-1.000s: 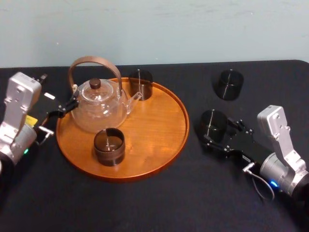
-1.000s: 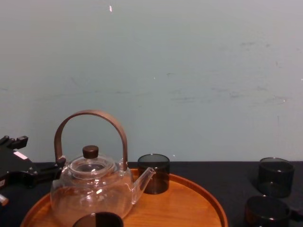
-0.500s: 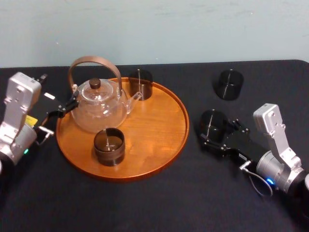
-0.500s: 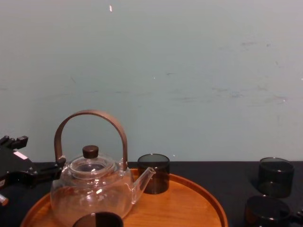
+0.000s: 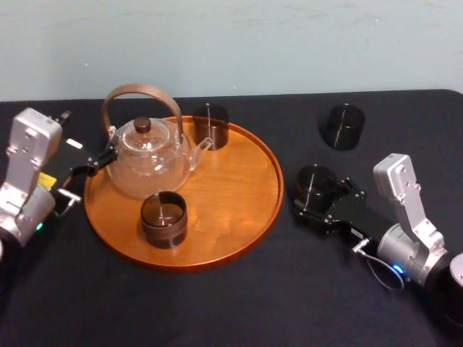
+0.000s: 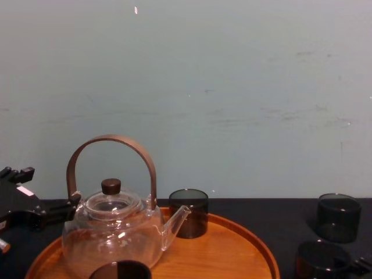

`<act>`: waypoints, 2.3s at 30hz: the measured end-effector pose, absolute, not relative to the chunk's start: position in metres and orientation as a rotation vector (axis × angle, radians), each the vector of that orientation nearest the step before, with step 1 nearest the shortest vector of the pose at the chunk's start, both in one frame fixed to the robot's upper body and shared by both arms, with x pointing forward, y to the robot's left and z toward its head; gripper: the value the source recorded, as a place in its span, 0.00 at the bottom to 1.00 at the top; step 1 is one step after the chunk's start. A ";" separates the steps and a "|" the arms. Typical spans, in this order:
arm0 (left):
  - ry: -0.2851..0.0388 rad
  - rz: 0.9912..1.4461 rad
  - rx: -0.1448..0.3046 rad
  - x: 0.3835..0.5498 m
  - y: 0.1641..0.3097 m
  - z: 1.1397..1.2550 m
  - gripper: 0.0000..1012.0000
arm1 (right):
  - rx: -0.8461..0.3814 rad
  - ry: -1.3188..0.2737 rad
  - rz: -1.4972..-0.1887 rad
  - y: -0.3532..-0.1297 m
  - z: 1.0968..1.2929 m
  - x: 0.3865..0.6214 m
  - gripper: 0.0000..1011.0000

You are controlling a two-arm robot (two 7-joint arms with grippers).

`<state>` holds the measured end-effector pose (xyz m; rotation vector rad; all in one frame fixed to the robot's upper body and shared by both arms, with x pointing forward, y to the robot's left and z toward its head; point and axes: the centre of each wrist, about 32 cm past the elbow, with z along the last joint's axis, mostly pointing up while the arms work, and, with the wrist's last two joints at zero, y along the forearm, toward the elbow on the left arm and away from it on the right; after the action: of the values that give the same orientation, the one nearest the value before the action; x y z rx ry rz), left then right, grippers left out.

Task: Pick up the glass from the table and place it on the tray.

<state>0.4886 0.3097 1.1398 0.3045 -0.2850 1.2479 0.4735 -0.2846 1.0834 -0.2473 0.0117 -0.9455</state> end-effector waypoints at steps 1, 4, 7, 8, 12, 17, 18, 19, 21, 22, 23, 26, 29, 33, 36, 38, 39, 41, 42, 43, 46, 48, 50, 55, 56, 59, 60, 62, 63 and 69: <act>-0.285 1.248 0.304 0.489 0.310 1.140 1.00 | -0.246 0.010 -0.944 -0.284 1.083 0.474 0.99; -0.285 1.248 0.304 0.489 0.310 1.140 1.00 | -0.242 0.009 -0.944 -0.283 1.083 0.476 0.99; -0.285 1.248 0.304 0.489 0.310 1.140 1.00 | -0.240 0.008 -0.945 -0.283 1.083 0.477 0.99; -0.285 1.248 0.304 0.489 0.310 1.140 1.00 | -0.239 0.009 -0.946 -0.283 1.083 0.477 0.99; -0.285 1.248 0.304 0.489 0.310 1.140 1.00 | -0.235 0.008 -0.946 -0.283 1.083 0.478 0.99; -0.285 1.248 0.304 0.489 0.310 1.140 1.00 | -0.233 0.004 -0.943 -0.283 1.084 0.479 0.99; -0.285 1.248 0.304 0.489 0.310 1.140 1.00 | -0.233 0.003 -0.942 -0.282 1.085 0.480 0.99; -0.285 1.248 0.304 0.489 0.310 1.140 1.00 | -0.232 0.003 -0.941 -0.282 1.085 0.481 0.99; -0.285 1.248 0.304 0.489 0.310 1.140 1.00 | -0.232 0.003 -0.940 -0.282 1.085 0.481 0.99; -0.285 1.248 0.304 0.489 0.310 1.140 1.00 | -0.231 0.006 -0.938 -0.282 1.084 0.483 0.99; -0.285 1.248 0.305 0.489 0.310 1.140 1.00 | -0.231 0.007 -0.938 -0.282 1.084 0.484 0.99; -0.285 1.248 0.305 0.489 0.310 1.140 1.00 | -0.231 0.010 -0.935 -0.281 1.083 0.485 0.99; -0.285 1.248 0.304 0.489 0.310 1.140 1.00 | -0.228 0.011 -0.931 -0.280 1.082 0.487 0.99; -0.285 1.248 0.304 0.489 0.310 1.140 1.00 | -0.227 0.014 -0.926 -0.279 1.081 0.489 0.99; -0.285 1.248 0.305 0.489 0.310 1.140 1.00 | -0.226 0.017 -0.927 -0.279 1.080 0.490 0.99; -0.285 1.248 0.304 0.489 0.310 1.140 1.00 | -0.226 0.017 -0.927 -0.279 1.080 0.490 0.99; -0.285 1.248 0.304 0.489 0.310 1.140 1.00 | -0.226 0.017 -0.927 -0.279 1.080 0.490 0.99; -0.285 1.248 0.304 0.489 0.310 1.140 1.00 | -0.226 0.017 -0.927 -0.279 1.080 0.490 0.99; -0.285 1.248 0.304 0.489 0.310 1.140 1.00 | -0.226 0.017 -0.927 -0.279 1.080 0.490 0.99; -0.285 1.248 0.304 0.489 0.310 1.140 1.00 | -0.226 0.017 -0.927 -0.279 1.080 0.490 0.99; -0.285 1.248 0.304 0.489 0.310 1.140 1.00 | -0.225 0.017 -0.927 -0.279 1.081 0.490 0.99; -0.285 1.248 0.304 0.489 0.310 1.140 1.00 | -0.225 0.017 -0.927 -0.279 1.081 0.490 0.99; -0.285 1.248 0.304 0.489 0.310 1.140 1.00 | -0.225 0.017 -0.927 -0.279 1.081 0.490 0.99; -0.285 1.248 0.305 0.489 0.310 1.140 1.00 | -0.225 0.017 -0.927 -0.279 1.081 0.490 0.90; -0.285 1.248 0.304 0.489 0.310 1.140 1.00 | -0.225 0.017 -0.927 -0.279 1.081 0.490 0.90; -0.285 1.248 0.304 0.489 0.310 1.140 1.00 | -0.225 0.017 -0.927 -0.279 1.081 0.490 0.90; -0.285 1.248 0.304 0.489 0.310 1.140 1.00 | -0.225 0.017 -0.927 -0.279 1.081 0.490 0.90; -0.285 1.248 0.304 0.489 0.310 1.140 1.00 | -0.225 0.017 -0.927 -0.279 1.081 0.490 0.90; -0.285 1.248 0.304 0.489 0.310 1.140 1.00 | -0.225 0.017 -0.928 -0.279 1.081 0.490 0.90; -0.285 1.248 0.305 0.489 0.310 1.140 1.00 | -0.221 0.024 -0.923 -0.280 1.084 0.488 0.90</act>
<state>0.4886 0.3097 1.1398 0.3045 -0.2850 1.2480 0.4883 -0.2803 1.0841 -0.2210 0.0242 -0.9232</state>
